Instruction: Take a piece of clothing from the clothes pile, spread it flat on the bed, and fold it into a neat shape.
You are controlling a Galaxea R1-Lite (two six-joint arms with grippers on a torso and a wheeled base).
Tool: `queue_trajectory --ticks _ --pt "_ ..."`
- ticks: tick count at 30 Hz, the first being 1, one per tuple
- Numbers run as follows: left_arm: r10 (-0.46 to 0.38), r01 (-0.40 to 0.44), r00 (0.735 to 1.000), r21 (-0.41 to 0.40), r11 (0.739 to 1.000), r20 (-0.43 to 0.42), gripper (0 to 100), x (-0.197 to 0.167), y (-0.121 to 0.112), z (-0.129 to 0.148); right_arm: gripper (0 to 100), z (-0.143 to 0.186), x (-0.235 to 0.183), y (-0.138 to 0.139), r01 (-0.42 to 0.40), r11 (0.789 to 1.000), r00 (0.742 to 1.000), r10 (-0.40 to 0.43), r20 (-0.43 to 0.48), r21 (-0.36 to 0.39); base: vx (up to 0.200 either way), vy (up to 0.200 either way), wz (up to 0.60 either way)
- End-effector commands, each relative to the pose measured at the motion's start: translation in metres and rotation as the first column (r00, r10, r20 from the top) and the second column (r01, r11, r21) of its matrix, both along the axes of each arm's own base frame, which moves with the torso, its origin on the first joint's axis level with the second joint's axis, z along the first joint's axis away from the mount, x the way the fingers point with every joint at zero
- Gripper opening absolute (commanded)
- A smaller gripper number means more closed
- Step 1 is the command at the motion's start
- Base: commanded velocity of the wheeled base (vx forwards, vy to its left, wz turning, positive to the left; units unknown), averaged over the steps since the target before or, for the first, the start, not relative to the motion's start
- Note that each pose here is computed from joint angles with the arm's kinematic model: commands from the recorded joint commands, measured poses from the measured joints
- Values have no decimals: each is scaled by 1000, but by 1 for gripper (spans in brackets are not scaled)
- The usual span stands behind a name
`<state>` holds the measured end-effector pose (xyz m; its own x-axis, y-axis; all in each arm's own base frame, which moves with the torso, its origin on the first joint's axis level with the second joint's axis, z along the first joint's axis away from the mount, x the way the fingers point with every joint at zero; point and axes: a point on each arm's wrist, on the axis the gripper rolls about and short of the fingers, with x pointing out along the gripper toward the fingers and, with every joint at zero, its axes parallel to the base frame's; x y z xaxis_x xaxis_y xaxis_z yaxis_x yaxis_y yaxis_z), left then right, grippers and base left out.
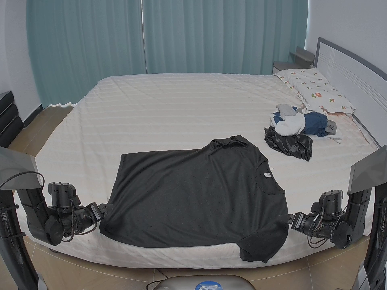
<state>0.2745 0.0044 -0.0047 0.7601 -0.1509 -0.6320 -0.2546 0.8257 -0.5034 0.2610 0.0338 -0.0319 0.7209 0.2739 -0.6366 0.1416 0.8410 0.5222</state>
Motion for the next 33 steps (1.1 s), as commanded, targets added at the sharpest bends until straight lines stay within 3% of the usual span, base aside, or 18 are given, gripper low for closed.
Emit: queue_trajectory --ticks 1,7,8,14,27,33 --pt "0 0 1000 -2 1000 -3 100 24 0 -7 100 -19 18 -4 12 1000 1000 -12 -11 6 0 0 0" --pt "3 -3 1000 -3 1000 -13 100 39 1 -7 100 -21 32 -3 7 1000 1000 -7 27 12 0 0 0" --pt "3 -3 1000 -3 1000 -14 100 41 1 -9 0 -21 34 -2 4 1000 999 -4 32 14 0 0 0" --pt "5 -5 1000 0 1000 -11 100 53 1 -11 0 -21 44 -2 9 1000 999 -9 35 17 0 0 0" --pt "-27 27 1000 15 1000 -11 100 75 -9 -24 0 -7 72 -14 63 998 985 -67 158 31 0 0 0" --pt "-52 52 999 16 999 -11 100 82 -18 -25 0 -12 73 -14 60 998 986 -64 151 31 0 0 0"
